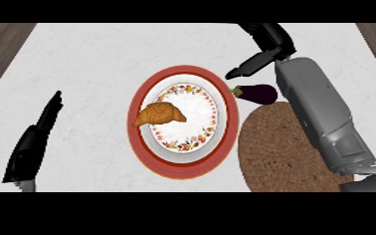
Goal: Pick the croissant from the placemat and place it in the plate
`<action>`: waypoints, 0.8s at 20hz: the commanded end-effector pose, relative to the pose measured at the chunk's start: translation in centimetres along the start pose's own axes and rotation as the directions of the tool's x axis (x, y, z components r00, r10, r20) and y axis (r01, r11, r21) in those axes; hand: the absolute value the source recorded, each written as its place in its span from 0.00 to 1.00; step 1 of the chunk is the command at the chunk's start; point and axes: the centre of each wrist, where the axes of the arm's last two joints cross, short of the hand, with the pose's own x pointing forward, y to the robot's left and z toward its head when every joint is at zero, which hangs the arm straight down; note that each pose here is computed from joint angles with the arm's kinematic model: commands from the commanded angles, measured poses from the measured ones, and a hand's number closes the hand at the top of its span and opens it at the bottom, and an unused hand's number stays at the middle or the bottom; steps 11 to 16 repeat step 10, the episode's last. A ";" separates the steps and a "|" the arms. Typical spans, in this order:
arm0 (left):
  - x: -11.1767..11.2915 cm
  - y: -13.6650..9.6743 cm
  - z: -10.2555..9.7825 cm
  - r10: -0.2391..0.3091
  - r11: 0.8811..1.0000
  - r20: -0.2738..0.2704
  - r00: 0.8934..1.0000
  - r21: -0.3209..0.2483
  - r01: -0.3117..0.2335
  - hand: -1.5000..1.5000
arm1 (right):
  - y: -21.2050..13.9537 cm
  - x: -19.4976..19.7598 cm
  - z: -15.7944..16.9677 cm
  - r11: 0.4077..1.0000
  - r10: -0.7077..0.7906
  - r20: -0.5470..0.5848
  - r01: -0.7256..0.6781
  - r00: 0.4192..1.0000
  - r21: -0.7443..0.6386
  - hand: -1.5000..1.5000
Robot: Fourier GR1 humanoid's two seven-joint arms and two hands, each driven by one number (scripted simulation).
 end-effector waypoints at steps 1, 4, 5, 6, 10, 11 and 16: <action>0.0 -1.5 -0.3 0.014 1.000 0.018 1.000 -0.019 -0.014 0.50 | -4.4 -0.3 1.7 1.000 -0.009 0.060 0.010 0.998 -0.012 0.00; 0.8 0.0 -0.9 0.005 1.000 0.038 0.999 -0.012 -0.005 0.50 | -7.2 0.1 3.2 0.999 0.041 0.070 -0.041 0.997 -0.003 0.00; 0.3 -1.2 -0.3 0.006 1.000 0.011 1.000 -0.018 -0.006 0.50 | -5.8 0.2 1.7 0.999 0.046 0.051 -0.046 0.998 0.008 0.00; 0.2 0.4 -0.8 0.002 1.000 0.020 1.000 -0.018 -0.002 0.50 | -7.8 0.6 3.0 1.000 0.023 0.078 -0.022 0.997 -0.015 0.00; 0.1 1.1 -1.1 0.007 1.000 0.040 0.999 -0.004 -0.006 0.50 | -9.5 -0.2 4.9 1.000 0.026 0.046 -0.025 0.999 -0.012 0.00; 0.1 1.1 -1.1 0.007 1.000 0.040 0.999 -0.004 -0.006 0.50 | -9.5 -0.2 4.9 1.000 0.026 0.046 -0.025 0.999 -0.012 0.00; 0.1 1.1 -1.1 0.007 1.000 0.040 0.999 -0.004 -0.006 0.50 | -9.5 -0.2 4.9 1.000 0.026 0.046 -0.025 0.999 -0.012 0.00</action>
